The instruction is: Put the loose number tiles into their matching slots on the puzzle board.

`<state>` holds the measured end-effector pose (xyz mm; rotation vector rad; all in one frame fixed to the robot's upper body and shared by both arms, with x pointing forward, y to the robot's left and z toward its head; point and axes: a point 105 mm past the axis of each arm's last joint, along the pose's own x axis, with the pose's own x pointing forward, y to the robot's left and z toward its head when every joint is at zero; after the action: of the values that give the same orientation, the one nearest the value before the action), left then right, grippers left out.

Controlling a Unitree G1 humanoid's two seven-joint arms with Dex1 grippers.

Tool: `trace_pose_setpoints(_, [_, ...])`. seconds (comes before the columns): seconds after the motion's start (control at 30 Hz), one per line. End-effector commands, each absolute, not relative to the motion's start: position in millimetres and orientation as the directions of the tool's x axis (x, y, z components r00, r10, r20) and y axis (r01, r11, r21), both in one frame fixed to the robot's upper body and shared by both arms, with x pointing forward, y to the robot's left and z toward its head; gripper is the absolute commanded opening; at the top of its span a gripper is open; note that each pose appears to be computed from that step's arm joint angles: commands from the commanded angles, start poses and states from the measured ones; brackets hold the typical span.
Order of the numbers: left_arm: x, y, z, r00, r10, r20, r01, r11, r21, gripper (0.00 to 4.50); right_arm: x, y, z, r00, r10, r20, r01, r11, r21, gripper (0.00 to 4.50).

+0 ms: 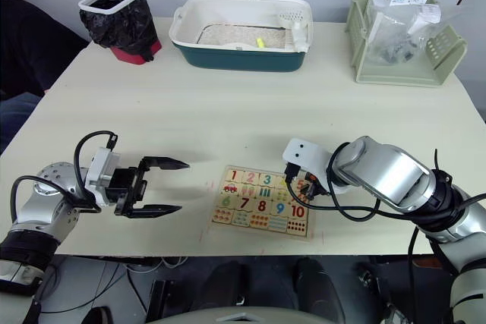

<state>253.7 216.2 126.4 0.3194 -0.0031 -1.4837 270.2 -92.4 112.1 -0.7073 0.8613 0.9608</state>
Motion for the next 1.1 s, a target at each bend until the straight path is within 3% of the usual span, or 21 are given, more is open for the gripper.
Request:
trace_pose_setpoints(0.03, [251, 218, 134, 0.074, -0.977, -0.201, 0.971, 0.025, 0.238, 4.5, 265, -91, 109, 0.286, 0.404, -0.869, -0.913, 0.389, -0.12, 0.83])
trace_pose_setpoints(0.17, [251, 218, 134, 0.074, -0.977, -0.201, 0.971, 0.025, 0.237, 4.5, 265, -91, 109, 0.287, 0.405, -0.868, -0.915, 0.384, -0.123, 2.68])
trace_pose_setpoints(0.2, [251, 218, 134, 0.074, -0.977, -0.201, 0.971, 0.025, 0.236, 4.5, 265, -91, 109, 0.287, 0.406, -0.868, -0.915, 0.384, -0.123, 3.35])
trace_pose_setpoints(0.23, [251, 218, 134, 0.074, -0.977, -0.201, 0.971, 0.025, 0.236, 4.5, 265, -91, 109, 0.288, 0.407, -0.867, -0.915, 0.384, -0.124, 3.56])
trace_pose_setpoints(0.3, [251, 218, 133, 0.074, -0.977, -0.202, 0.972, 0.025, 0.236, 4.5, 267, -92, 110, 0.296, 0.41, -0.863, -0.913, 0.388, -0.129, 4.45])
trace_pose_setpoints(0.67, [251, 217, 133, 0.075, -0.977, -0.198, 0.972, 0.027, 0.236, 4.5, 273, -105, 126, 0.35, 0.462, -0.815, -0.903, 0.396, -0.164, 4.45])
trace_pose_setpoints(1.03, [252, 219, 134, 0.08, -0.976, -0.201, 0.971, 0.031, 0.235, 4.5, 262, -126, 134, 0.413, 0.615, -0.672, -0.889, 0.431, -0.152, 4.45])
trace_pose_setpoints(1.1, [252, 219, 134, 0.08, -0.976, -0.203, 0.971, 0.03, 0.235, 4.5, 263, -130, 133, 0.439, 0.633, -0.637, -0.879, 0.449, -0.159, 3.51])
